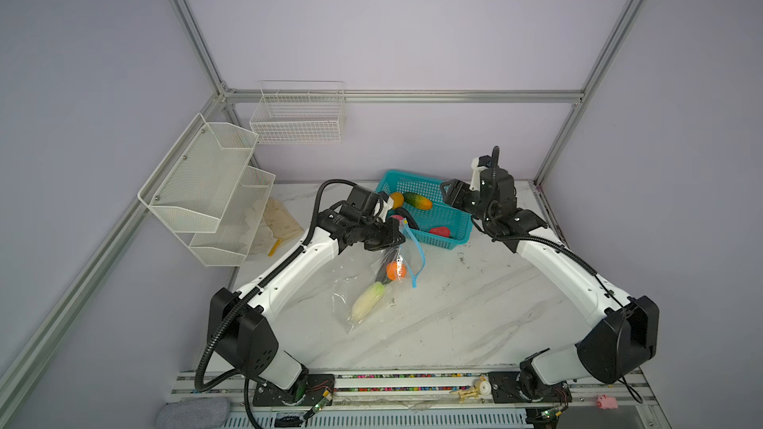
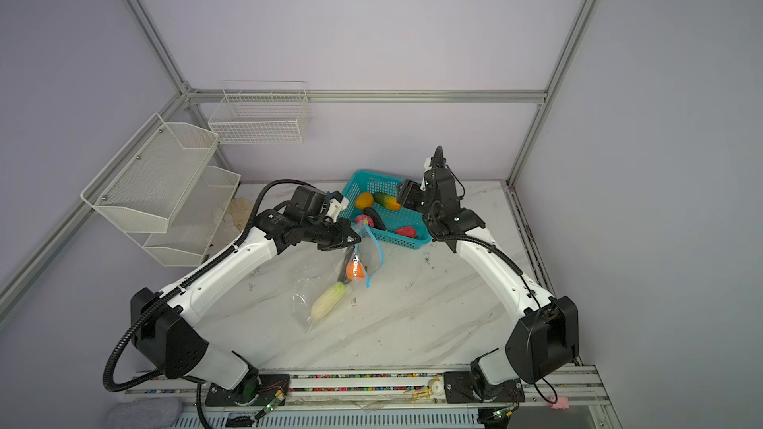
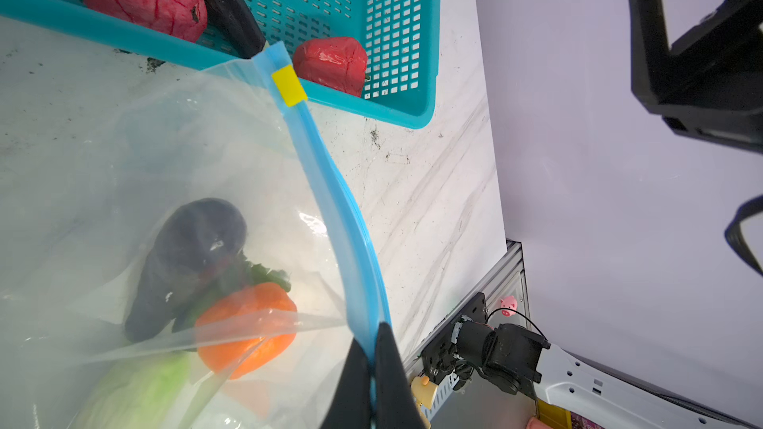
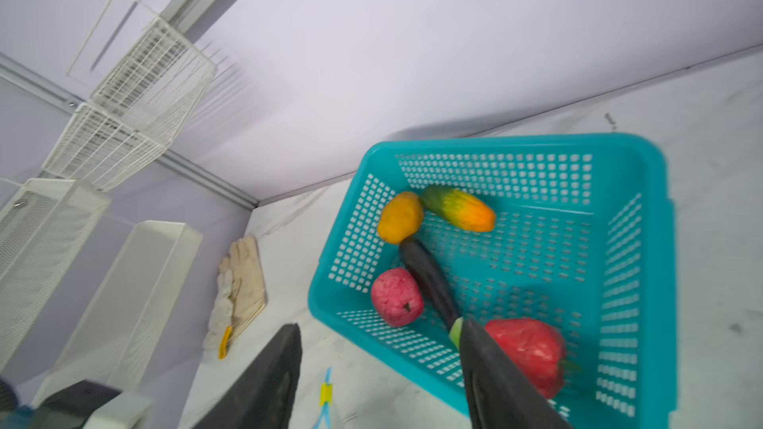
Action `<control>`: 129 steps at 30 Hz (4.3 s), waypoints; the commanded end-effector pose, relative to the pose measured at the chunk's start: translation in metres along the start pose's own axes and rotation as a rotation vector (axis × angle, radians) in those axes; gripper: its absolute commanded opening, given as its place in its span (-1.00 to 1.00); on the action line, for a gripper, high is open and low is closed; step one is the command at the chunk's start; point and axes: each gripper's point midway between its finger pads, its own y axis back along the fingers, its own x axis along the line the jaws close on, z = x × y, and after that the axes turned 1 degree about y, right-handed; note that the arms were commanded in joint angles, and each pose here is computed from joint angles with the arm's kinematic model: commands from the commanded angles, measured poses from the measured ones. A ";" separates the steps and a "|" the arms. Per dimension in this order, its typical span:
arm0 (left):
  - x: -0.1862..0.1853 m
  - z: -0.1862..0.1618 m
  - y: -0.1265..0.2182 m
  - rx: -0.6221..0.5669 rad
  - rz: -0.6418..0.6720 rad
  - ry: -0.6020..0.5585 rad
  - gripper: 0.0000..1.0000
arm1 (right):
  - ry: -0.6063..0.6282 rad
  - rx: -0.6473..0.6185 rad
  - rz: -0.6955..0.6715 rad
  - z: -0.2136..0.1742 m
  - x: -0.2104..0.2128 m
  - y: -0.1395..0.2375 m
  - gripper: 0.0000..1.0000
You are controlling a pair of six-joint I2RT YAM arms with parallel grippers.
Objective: Place the food in the zip-top bag and seal the zipper
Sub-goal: 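Open the right gripper to release the eggplant into the bag, then move the right gripper back over the teal basket and lower it, then close the right gripper on the red bell pepper in the basket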
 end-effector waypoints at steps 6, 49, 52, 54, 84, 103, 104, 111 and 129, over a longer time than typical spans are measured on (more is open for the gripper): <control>-0.014 0.008 0.014 -0.038 -0.051 -0.030 -1.00 | 0.066 0.273 -0.206 -0.040 -0.068 -0.045 0.27; -0.011 0.011 -0.004 0.008 -0.078 -0.022 -1.00 | 0.210 0.663 -0.477 -0.143 -0.128 -0.116 0.64; -0.011 0.011 -0.004 0.008 -0.076 -0.019 -1.00 | 0.208 0.679 -0.467 -0.147 -0.127 -0.119 0.65; -0.011 0.010 -0.004 0.008 -0.076 -0.018 -1.00 | 0.208 0.695 -0.460 -0.153 -0.127 -0.121 0.64; -0.008 0.009 0.001 -0.001 -0.073 -0.024 -1.00 | 0.270 0.705 -0.461 -0.147 -0.111 -0.124 0.84; -0.007 0.009 0.001 -0.005 -0.072 -0.017 -1.00 | 0.261 0.826 -0.399 -0.196 -0.123 -0.134 0.95; -0.006 0.009 0.001 -0.005 -0.070 -0.017 -1.00 | 0.261 0.826 -0.399 -0.197 -0.124 -0.136 0.93; -0.007 0.011 -0.001 -0.003 -0.071 -0.015 -1.00 | 0.260 0.813 -0.386 -0.194 -0.120 -0.143 0.78; -0.006 0.010 -0.001 -0.001 -0.066 -0.009 -1.00 | 0.243 0.718 -0.386 -0.157 -0.112 -0.155 0.38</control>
